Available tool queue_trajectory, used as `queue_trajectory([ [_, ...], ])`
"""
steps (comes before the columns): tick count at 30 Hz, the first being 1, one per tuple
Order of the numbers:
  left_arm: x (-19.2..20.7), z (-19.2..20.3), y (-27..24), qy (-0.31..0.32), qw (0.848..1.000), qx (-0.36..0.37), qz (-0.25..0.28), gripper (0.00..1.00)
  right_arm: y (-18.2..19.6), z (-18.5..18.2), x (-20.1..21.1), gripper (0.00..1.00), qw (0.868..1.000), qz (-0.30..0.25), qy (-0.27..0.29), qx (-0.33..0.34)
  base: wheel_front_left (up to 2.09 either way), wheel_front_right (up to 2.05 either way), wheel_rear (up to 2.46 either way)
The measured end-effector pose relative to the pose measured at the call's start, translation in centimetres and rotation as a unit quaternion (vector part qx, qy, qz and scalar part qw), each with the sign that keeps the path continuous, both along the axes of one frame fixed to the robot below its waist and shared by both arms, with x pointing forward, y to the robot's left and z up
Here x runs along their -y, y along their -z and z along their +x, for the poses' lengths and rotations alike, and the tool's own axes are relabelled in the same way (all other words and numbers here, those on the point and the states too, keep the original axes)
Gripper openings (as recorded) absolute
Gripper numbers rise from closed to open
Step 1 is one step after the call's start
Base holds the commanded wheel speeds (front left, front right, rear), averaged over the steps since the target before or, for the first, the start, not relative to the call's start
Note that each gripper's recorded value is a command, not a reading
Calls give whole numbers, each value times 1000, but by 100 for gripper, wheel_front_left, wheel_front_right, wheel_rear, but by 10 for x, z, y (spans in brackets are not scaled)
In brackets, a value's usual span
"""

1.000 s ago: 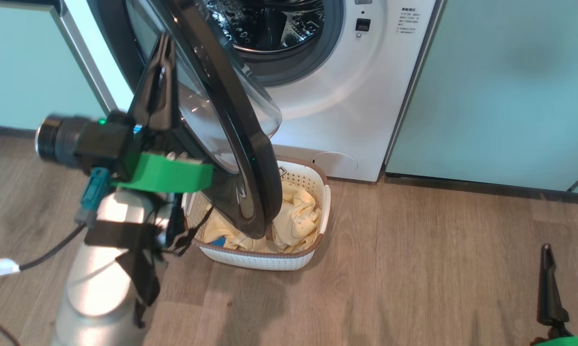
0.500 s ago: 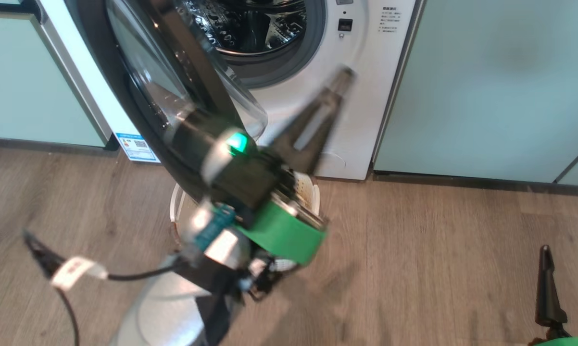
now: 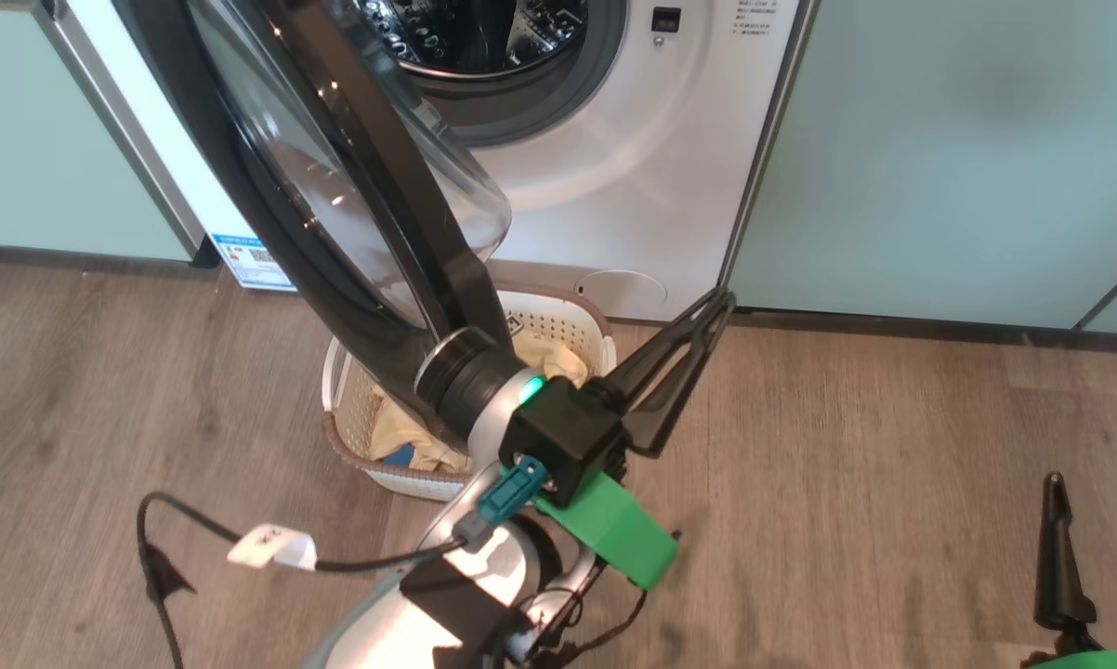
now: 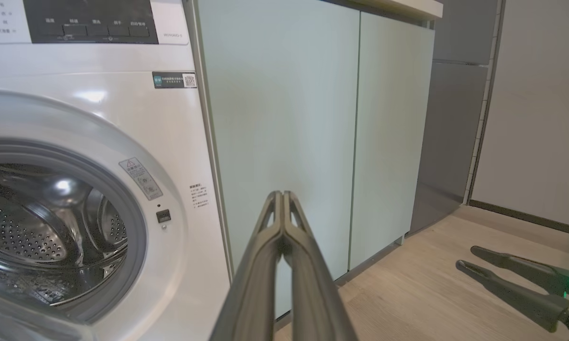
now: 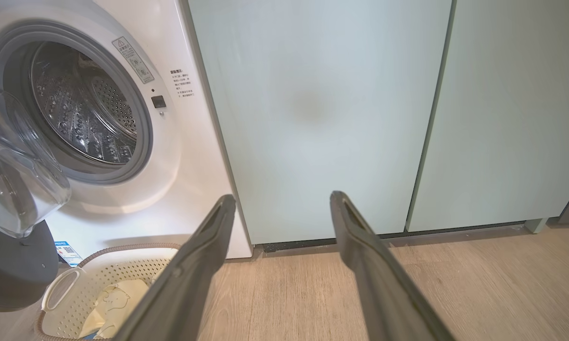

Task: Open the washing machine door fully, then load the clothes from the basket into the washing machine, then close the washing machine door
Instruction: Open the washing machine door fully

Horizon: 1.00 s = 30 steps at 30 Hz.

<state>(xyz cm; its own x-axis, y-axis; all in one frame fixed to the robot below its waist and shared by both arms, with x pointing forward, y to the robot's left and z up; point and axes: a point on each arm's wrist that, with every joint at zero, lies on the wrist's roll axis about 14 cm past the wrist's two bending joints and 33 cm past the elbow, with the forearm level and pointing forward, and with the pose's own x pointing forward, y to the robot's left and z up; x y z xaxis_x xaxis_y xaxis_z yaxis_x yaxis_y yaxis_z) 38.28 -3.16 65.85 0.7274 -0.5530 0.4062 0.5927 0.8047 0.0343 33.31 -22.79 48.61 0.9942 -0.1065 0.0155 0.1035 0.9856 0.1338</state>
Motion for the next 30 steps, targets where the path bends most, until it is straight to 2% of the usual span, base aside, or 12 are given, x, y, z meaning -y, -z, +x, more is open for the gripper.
queue_trajectory([
  [9,-24,19,45,-55,996,-70,17,0,8,2,0,100,1000,5,1,-12,0,0,0],
  [17,-53,41,86,-107,985,-134,32,0,11,4,0,100,1000,6,0,-16,0,0,0],
  [30,-67,47,108,-130,977,-166,40,0,9,4,0,100,1000,12,2,-12,0,0,0],
])
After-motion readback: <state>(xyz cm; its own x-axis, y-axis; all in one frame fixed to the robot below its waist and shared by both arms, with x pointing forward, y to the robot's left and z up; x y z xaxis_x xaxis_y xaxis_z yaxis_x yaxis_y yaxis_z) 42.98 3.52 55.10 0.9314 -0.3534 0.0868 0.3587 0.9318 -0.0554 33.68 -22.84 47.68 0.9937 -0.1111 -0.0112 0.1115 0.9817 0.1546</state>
